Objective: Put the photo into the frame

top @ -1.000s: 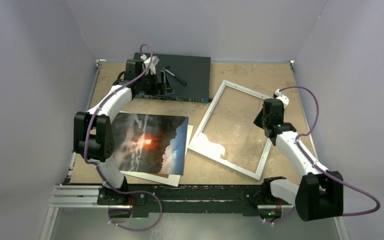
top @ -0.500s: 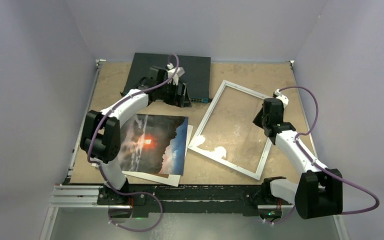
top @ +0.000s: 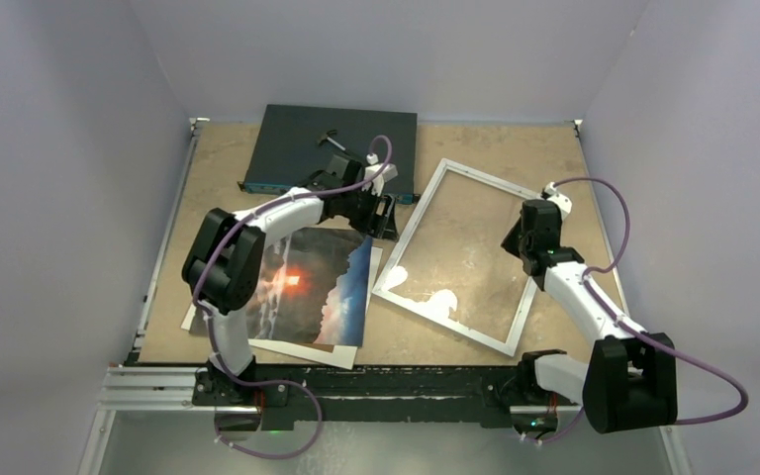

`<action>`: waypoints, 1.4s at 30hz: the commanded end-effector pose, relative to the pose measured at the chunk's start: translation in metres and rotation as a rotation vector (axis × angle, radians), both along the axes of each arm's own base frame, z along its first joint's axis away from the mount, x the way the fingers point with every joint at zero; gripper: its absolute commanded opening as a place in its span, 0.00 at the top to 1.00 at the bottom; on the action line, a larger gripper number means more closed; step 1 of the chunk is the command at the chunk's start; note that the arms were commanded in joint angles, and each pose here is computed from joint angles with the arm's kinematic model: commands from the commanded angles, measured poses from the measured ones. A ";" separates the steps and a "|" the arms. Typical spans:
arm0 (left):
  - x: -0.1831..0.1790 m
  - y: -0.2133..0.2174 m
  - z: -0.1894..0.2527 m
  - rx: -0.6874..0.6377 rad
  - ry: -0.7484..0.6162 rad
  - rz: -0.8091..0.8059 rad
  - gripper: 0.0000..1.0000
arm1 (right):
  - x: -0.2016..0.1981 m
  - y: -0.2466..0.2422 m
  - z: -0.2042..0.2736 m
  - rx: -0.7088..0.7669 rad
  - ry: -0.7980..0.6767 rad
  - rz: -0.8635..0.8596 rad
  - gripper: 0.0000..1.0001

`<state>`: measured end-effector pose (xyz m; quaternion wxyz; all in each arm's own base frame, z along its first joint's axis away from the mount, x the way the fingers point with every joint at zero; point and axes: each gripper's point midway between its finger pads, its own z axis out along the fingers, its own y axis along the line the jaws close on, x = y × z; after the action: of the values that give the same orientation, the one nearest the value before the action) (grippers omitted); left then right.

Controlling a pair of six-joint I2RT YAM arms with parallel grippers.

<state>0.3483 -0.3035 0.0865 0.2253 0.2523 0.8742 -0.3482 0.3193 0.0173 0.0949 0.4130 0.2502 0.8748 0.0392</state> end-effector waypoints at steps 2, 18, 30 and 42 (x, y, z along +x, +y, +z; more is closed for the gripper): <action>0.004 -0.014 -0.005 -0.016 -0.054 -0.029 0.30 | -0.001 0.000 -0.004 0.014 -0.010 -0.021 1.00; -0.002 -0.016 -0.041 0.076 -0.043 -0.040 0.26 | -0.009 -0.003 -0.029 0.036 0.034 -0.077 1.00; -0.001 -0.019 -0.023 0.045 -0.077 -0.041 0.30 | -0.009 -0.009 -0.036 0.026 0.078 -0.132 0.95; 0.002 -0.016 -0.011 0.043 -0.127 -0.040 0.30 | -0.006 -0.009 -0.020 0.038 0.036 -0.139 0.41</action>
<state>0.3454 -0.3168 0.0516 0.2291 0.2787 0.8787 -0.3126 0.3091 0.0057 0.0602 0.3821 0.3117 0.8699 0.0121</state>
